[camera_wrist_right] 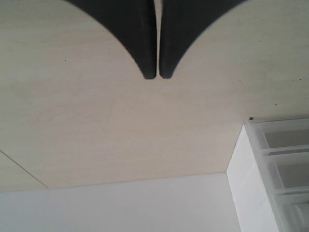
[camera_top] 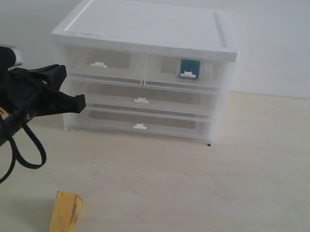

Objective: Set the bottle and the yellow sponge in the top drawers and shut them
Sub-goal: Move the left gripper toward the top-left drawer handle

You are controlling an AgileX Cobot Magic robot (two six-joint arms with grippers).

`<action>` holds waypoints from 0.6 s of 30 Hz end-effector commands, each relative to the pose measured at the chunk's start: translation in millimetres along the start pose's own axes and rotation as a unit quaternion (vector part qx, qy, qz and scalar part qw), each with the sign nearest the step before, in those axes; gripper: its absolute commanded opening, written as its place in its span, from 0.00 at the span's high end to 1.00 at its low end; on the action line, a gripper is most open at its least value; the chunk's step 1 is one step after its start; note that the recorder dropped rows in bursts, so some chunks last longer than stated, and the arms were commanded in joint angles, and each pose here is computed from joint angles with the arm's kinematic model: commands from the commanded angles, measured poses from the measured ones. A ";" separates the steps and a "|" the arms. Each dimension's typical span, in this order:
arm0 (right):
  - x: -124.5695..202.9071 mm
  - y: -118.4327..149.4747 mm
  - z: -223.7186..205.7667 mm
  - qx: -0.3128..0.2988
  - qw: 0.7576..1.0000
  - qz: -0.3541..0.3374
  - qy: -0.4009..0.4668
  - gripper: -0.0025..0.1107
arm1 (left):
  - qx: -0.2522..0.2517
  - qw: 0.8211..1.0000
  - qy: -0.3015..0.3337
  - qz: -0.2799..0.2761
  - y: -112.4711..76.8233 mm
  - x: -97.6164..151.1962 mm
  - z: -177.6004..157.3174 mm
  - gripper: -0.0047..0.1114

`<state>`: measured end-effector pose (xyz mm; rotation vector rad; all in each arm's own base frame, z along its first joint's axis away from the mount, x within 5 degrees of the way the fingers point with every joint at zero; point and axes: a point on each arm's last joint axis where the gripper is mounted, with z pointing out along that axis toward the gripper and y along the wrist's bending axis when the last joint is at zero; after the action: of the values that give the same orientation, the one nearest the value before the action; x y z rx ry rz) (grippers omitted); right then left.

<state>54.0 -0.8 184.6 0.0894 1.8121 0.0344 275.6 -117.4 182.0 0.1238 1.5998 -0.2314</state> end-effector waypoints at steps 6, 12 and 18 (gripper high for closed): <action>0.7 -0.1 0.1 0.000 1.000 -0.005 -0.003 0.98 | 0.075 0.997 -0.007 0.030 -18.1 5.0 9.6 0.60; 0.7 -0.1 0.1 0.000 1.000 -0.005 -0.003 0.98 | 0.115 0.993 -0.005 0.025 -25.3 5.5 8.2 0.40; 0.7 -0.1 0.1 0.000 1.000 -0.005 -0.003 0.98 | 0.104 0.994 -0.010 0.006 -26.3 5.2 19.9 0.41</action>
<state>54.0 -0.8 184.6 0.0894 1.8121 0.0344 281.8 -143.5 176.9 0.3234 1.5687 -0.3736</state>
